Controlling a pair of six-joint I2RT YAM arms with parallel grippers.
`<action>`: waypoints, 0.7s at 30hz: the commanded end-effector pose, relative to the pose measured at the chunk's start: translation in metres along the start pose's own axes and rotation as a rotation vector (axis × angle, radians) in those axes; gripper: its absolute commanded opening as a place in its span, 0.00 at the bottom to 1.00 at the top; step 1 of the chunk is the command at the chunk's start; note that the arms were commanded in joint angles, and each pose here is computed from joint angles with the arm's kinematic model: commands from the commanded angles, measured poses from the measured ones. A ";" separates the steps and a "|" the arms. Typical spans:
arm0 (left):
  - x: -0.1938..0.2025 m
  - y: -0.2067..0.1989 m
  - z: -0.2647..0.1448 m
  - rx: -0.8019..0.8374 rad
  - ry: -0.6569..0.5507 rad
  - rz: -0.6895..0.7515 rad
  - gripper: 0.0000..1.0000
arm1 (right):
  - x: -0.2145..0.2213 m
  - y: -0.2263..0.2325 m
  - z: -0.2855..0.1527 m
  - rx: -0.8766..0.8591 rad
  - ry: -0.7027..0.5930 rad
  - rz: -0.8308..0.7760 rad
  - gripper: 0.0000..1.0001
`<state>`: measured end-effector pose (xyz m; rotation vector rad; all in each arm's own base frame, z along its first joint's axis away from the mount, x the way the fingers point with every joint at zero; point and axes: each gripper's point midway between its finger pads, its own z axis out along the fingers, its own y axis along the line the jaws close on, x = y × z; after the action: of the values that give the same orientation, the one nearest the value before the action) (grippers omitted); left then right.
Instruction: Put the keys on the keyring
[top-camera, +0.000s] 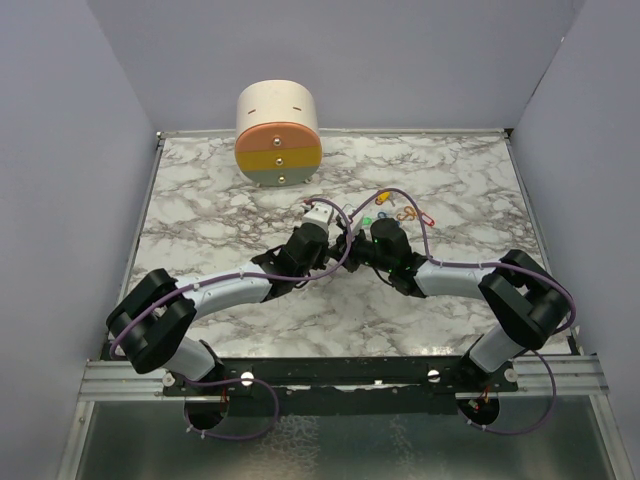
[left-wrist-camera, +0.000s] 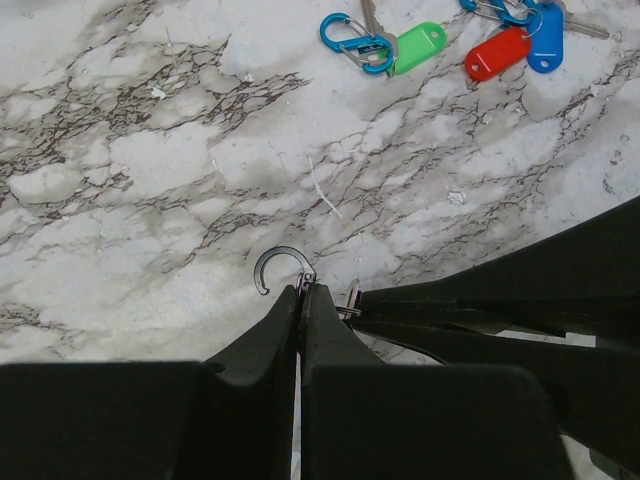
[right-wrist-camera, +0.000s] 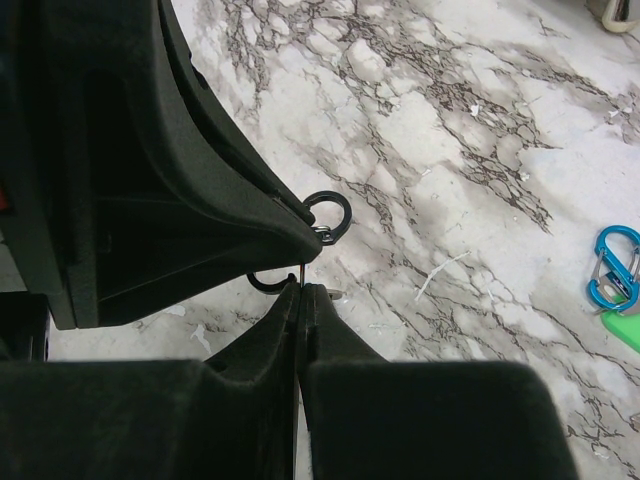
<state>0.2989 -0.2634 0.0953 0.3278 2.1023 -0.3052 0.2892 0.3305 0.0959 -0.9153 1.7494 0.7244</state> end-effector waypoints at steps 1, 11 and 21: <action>-0.005 -0.007 0.001 0.031 -0.019 -0.020 0.00 | -0.012 0.004 0.003 -0.017 -0.024 -0.023 0.01; -0.011 -0.009 0.005 0.030 -0.025 -0.014 0.00 | -0.011 0.010 0.004 -0.041 -0.022 -0.033 0.01; -0.018 -0.008 0.007 0.024 -0.038 -0.018 0.00 | -0.009 0.013 0.005 -0.055 -0.014 -0.035 0.01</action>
<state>0.3007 -0.2637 0.0900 0.3304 2.1144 -0.2945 0.2865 0.3320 0.0946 -0.9365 1.7448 0.7211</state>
